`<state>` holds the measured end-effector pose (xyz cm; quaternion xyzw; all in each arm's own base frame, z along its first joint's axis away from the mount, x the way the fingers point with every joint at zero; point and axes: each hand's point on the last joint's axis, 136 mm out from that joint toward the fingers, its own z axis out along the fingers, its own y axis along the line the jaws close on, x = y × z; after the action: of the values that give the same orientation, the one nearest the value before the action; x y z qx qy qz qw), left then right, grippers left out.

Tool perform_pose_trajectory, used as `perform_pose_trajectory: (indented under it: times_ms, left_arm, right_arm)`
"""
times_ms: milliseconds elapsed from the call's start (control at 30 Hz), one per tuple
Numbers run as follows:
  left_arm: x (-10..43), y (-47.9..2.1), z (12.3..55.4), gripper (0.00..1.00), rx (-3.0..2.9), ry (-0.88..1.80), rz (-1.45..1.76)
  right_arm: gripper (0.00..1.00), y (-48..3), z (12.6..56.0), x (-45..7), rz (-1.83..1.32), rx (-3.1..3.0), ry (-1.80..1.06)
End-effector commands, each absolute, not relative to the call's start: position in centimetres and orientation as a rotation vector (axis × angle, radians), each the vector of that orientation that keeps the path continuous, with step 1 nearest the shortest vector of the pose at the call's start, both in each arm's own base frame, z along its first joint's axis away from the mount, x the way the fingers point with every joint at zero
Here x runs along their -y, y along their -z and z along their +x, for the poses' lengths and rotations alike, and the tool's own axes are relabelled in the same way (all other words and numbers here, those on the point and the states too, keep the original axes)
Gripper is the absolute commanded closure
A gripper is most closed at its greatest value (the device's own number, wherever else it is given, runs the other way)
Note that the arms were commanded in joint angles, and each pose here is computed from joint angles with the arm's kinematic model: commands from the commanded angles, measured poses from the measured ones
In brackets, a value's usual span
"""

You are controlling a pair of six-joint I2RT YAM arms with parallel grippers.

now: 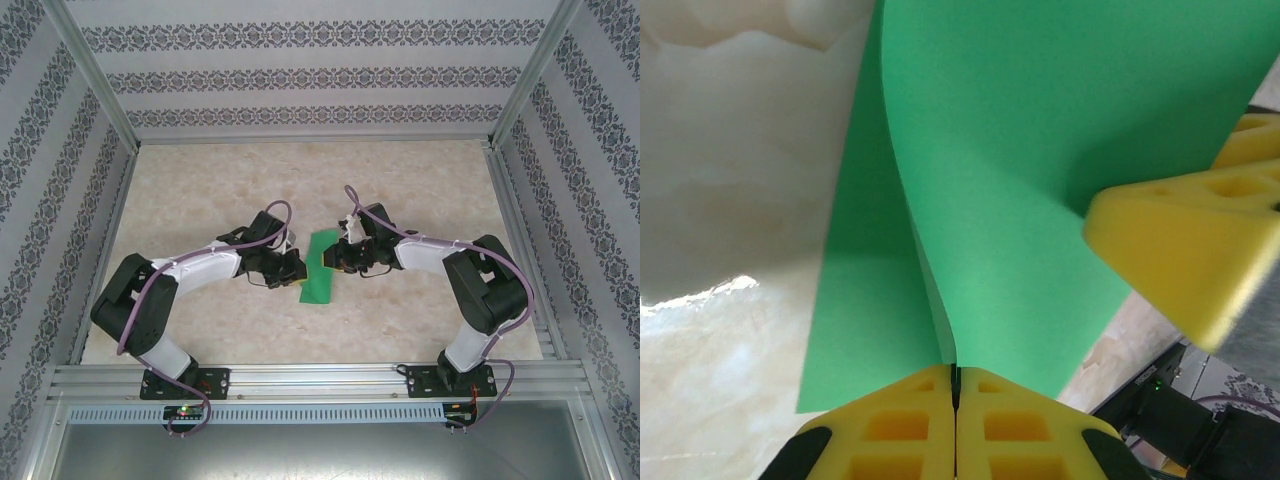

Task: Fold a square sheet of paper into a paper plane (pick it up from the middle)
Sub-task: Place a square sheet of paper at the center of the table, then fold the triangle a second time at the center of the table.

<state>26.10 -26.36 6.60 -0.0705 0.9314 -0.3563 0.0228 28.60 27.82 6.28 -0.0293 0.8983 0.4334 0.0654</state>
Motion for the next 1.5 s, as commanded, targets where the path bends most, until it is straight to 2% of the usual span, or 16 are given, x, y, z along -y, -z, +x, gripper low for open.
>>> perform_pose_trajectory:
  times_ms: [0,233,400,567,833,1100,1467]
  left_arm:
    - [27.4,-6.7,27.1,0.92,-2.848,1.108,-0.217]
    - [27.3,-5.7,27.2,0.93,-2.865,1.061,-0.234]
    - [27.6,-5.2,27.2,0.92,-2.869,1.063,-0.235]
    - [27.9,-4.7,27.2,0.92,-2.878,1.055,-0.236]
    - [28.4,-4.4,27.2,0.91,-2.897,1.039,-0.208]
    - [28.3,-4.7,27.1,0.89,-2.9,1.024,-0.191]
    - [27.6,-5.5,26.6,0.82,-2.9,0.977,-0.17]
  right_arm:
    - [0.74,-5.2,28.9,-26.2,-0.117,-2.767,-1.155]
    - [0.62,-4.2,29.1,-22.9,-0.074,-2.829,-0.983]
    - [0.59,-5.5,29.0,-20.5,-0.046,-2.828,-0.87]
    - [0.58,-7.9,28.2,-20.2,-0.01,-2.758,-0.92]
    - [0.64,-7.2,28.6,-23.2,-0.011,-2.715,-1.047]
    - [0.75,-4.1,29.6,-23.4,-0.033,-2.783,-0.976]
    - [0.79,-1.7,29.6,-23.0,-0.055,-2.85,-0.904]
